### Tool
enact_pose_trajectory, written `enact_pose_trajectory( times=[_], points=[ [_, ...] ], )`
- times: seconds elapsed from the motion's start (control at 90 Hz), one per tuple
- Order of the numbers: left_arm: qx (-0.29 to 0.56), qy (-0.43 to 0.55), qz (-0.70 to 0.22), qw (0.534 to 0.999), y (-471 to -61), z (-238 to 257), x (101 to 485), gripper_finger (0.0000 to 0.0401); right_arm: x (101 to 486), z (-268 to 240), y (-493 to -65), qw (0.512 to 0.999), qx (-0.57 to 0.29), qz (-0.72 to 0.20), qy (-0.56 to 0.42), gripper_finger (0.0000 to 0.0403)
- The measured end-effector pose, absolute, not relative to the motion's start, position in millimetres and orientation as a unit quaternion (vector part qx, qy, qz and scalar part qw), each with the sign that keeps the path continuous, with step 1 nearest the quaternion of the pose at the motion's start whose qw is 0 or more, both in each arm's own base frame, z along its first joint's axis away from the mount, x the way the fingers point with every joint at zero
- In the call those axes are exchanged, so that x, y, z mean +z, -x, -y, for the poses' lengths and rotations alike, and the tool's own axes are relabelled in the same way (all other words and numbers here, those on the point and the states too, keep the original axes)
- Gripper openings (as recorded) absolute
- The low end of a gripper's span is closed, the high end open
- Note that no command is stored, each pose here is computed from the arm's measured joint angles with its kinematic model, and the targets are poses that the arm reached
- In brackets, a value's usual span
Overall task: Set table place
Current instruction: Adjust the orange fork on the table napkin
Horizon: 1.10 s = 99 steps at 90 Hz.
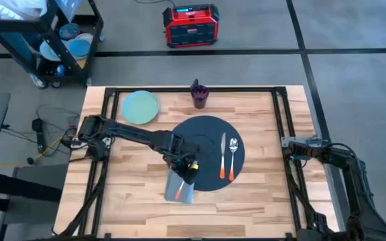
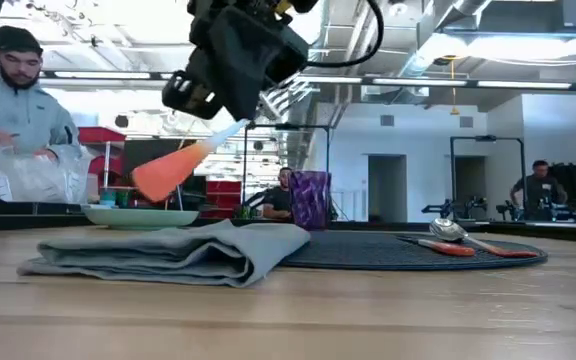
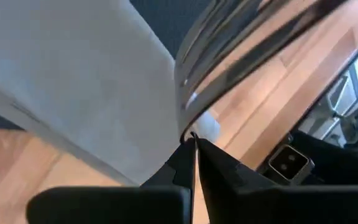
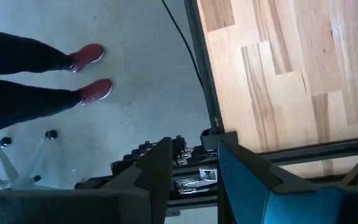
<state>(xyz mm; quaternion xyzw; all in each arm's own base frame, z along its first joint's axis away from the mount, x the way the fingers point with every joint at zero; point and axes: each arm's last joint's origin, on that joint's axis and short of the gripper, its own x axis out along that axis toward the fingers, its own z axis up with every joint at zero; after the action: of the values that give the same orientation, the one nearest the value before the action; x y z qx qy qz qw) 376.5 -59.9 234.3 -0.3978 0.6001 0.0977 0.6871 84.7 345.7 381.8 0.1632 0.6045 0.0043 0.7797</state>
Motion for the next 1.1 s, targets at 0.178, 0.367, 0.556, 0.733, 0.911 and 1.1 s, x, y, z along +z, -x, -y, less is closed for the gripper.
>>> enact_pose_trajectory(
  times=[0.178,0.367,0.556,0.733,0.911,1.1],
  points=[
    [0.096,0.390,-0.610,0.683,-373,57,221,0.0000,382,-346,-85,0.777,-0.006,-0.605,-0.177,0.0118],
    [0.077,0.385,-0.607,0.691,-374,58,217,0.0000,382,-346,-85,0.774,-0.011,-0.606,-0.183,0.0118],
    [0.063,0.373,-0.607,0.699,-374,58,216,0.0000,382,-345,-88,0.772,-0.014,-0.608,-0.186,0.0118],
    [0.050,0.351,-0.605,0.713,-375,56,214,0.0000,382,-345,-88,0.772,-0.014,-0.608,-0.186,0.0118],
    [0.073,0.372,-0.604,0.701,-370,52,194,0.0000,382,-345,-88,0.771,-0.014,-0.608,-0.187,0.0118],
    [0.065,0.380,-0.592,0.708,-370,54,186,0.0000,382,-345,-88,0.771,-0.014,-0.608,-0.186,0.0118]
  ],
)
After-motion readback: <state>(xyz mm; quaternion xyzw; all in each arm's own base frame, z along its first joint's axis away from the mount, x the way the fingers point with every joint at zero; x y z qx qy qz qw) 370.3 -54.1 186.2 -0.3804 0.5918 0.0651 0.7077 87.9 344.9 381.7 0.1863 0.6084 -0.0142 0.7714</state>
